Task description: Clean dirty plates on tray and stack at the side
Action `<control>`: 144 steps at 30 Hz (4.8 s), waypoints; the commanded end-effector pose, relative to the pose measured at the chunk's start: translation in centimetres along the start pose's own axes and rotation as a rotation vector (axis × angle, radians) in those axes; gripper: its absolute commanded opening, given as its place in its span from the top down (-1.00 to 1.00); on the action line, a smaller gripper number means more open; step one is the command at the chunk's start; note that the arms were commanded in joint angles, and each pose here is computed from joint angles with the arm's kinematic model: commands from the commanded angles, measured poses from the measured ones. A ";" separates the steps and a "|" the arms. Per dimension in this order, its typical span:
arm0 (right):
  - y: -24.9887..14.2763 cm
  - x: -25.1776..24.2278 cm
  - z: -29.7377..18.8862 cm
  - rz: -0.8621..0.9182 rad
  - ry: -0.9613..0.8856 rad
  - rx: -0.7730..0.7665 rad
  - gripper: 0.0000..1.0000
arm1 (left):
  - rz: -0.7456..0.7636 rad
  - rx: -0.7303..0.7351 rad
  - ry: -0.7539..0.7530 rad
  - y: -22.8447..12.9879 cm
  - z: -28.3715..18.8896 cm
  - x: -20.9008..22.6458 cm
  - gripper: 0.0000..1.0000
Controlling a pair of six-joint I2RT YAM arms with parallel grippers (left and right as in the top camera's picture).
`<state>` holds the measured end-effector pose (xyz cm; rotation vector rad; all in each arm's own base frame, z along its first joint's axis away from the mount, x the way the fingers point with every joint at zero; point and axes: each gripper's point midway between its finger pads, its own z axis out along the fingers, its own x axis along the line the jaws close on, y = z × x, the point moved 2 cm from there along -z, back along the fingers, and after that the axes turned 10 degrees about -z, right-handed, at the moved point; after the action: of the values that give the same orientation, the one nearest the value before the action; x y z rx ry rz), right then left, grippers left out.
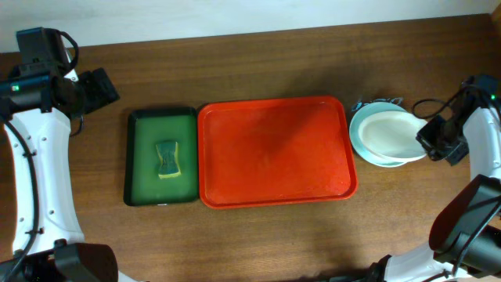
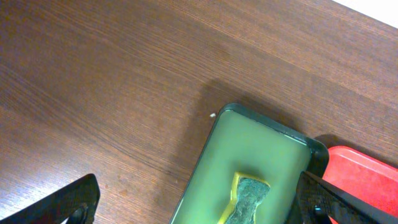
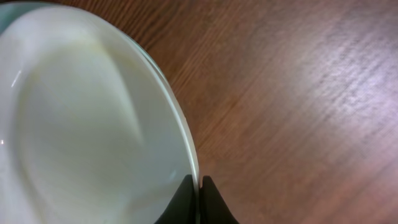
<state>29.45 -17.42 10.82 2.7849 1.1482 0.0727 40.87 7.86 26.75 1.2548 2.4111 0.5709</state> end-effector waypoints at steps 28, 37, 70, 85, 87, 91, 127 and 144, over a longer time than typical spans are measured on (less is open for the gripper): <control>-4.0 7.7 0.9 -0.440 0.190 0.096 -0.97 | -0.012 0.002 0.004 0.0 0.1 0.0 -0.98; -4.3 8.4 0.9 -0.463 0.193 0.097 -0.97 | -0.012 0.002 0.004 0.0 0.1 0.0 -0.98; -15.9 3.5 -30.2 -0.624 0.489 -0.990 -0.97 | -0.012 0.002 0.004 0.0 0.1 0.0 -0.99; -22.4 -1.2 -25.7 -0.596 0.587 -1.229 -0.97 | -0.012 0.002 0.004 0.0 0.1 0.0 -0.98; -22.3 0.0 -23.7 -0.620 0.645 -1.269 -0.97 | -0.012 0.002 0.004 0.0 0.1 0.0 -0.99; -20.8 2.6 -24.6 -0.620 0.750 -1.406 -0.97 | -0.012 0.002 0.004 0.0 0.1 0.0 -0.98; -17.5 8.5 -7.4 -0.796 0.569 -1.342 -0.97 | -0.012 0.002 0.004 0.0 0.1 0.0 -0.98; -17.5 8.5 -7.4 -0.796 0.568 -1.342 -0.97 | -0.011 0.003 0.005 0.0 0.1 0.0 -0.98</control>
<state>22.59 1.49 15.91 1.0808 1.3993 1.0901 40.86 7.86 26.75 1.2550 2.4114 0.5707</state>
